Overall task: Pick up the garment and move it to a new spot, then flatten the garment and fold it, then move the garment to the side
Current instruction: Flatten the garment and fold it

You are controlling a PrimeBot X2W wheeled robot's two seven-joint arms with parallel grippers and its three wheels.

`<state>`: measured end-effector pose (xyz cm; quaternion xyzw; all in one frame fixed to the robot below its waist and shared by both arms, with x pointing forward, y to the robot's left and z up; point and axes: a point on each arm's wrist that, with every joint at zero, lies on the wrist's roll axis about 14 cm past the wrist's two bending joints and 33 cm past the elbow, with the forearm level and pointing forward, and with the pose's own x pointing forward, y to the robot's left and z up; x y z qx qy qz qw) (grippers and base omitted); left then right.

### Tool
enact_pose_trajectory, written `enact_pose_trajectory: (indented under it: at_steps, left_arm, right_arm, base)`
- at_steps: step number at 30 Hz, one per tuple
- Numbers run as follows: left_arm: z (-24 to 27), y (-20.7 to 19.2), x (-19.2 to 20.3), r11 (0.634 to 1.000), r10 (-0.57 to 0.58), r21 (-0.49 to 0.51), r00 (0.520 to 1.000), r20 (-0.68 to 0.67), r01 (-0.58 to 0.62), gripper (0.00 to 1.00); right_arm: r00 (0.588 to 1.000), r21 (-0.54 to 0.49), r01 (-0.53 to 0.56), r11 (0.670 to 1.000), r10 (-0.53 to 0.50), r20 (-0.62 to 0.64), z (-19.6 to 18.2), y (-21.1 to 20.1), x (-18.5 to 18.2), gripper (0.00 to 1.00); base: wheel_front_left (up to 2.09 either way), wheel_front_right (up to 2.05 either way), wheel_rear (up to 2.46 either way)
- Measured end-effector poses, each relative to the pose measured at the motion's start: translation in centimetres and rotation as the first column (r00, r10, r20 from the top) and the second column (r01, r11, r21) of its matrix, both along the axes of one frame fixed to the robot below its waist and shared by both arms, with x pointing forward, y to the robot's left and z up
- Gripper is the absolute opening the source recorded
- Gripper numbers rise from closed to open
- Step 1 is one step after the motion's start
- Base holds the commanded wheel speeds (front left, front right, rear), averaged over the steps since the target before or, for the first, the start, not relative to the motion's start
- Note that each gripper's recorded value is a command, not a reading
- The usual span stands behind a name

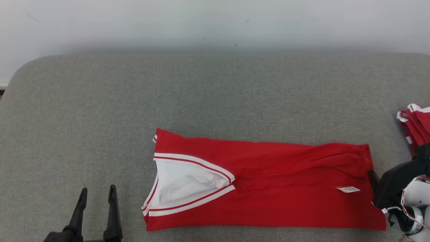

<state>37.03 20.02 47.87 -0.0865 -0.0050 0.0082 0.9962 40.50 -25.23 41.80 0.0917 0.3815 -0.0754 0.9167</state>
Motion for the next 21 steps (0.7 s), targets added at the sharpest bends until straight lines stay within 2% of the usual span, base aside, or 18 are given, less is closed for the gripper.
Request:
enact_pose_trajectory:
  at_steps: [10,21]
  left_arm:
    - [-1.1,0.6,0.4,1.0,0.019,0.005,0.999,-0.032,-0.019,1.0]
    - [-0.8,0.9,0.5,1.0,0.026,0.012,0.999,-0.025,-0.025,1.0]
  right_arm:
    - [0.995,0.012,-0.026,1.0,0.027,-0.098,-3.0,1.3,0.7,1.0]
    - [0.989,0.025,-0.04,0.999,0.044,-0.144,-4.1,1.9,0.8,1.0]
  base:
    - [0.0,0.0,0.0]
    - [0.0,0.0,0.0]
